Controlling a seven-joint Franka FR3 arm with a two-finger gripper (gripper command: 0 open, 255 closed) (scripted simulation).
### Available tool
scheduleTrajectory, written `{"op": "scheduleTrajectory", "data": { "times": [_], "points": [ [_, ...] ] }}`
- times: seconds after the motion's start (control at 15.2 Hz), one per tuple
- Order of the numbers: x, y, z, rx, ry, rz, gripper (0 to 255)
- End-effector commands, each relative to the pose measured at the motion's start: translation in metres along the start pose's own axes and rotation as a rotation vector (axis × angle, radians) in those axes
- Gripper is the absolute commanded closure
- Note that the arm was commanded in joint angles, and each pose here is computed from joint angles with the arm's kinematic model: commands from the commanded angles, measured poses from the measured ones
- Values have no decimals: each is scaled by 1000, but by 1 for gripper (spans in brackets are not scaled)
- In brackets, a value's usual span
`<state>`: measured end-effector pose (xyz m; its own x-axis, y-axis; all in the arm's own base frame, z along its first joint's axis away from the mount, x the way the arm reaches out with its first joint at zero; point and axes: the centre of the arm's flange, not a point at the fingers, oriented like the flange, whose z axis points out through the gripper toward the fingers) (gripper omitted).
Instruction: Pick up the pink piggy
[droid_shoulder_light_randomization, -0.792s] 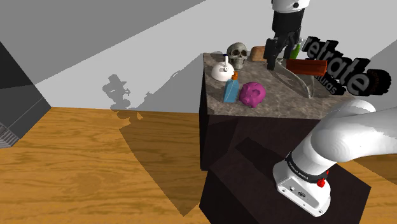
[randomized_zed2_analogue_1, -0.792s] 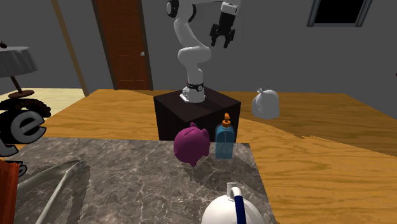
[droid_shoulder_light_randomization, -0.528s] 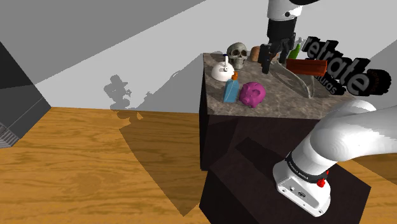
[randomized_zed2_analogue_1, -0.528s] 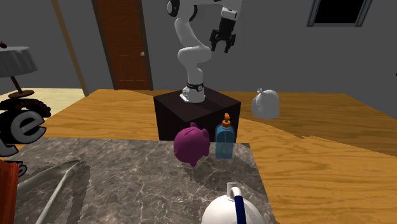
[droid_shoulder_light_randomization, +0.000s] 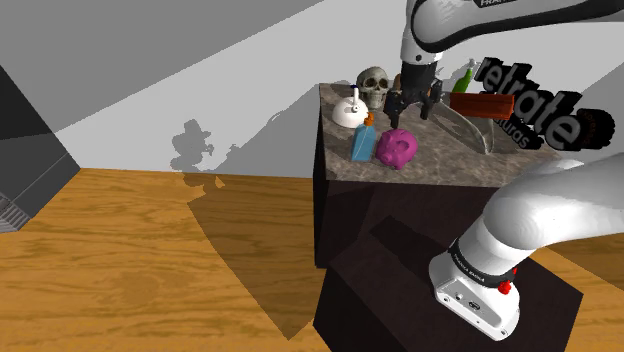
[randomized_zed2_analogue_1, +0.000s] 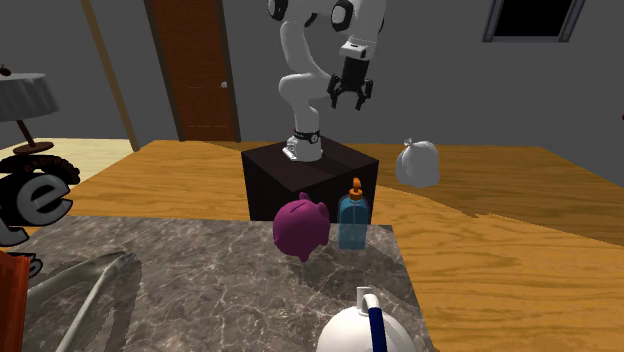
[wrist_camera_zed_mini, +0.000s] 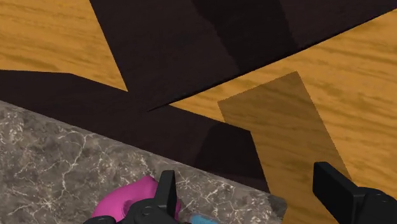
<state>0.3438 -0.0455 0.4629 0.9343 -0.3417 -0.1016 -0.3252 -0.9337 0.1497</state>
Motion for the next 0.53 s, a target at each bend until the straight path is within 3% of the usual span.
{"op": "scheduleTrajectory", "data": {
  "times": [0.0, 0.46],
  "points": [
    [19, 4, 22, 15, 6, 65, 0],
    [74, 27, 92, 63, 15, 283, 0]
  ]
}}
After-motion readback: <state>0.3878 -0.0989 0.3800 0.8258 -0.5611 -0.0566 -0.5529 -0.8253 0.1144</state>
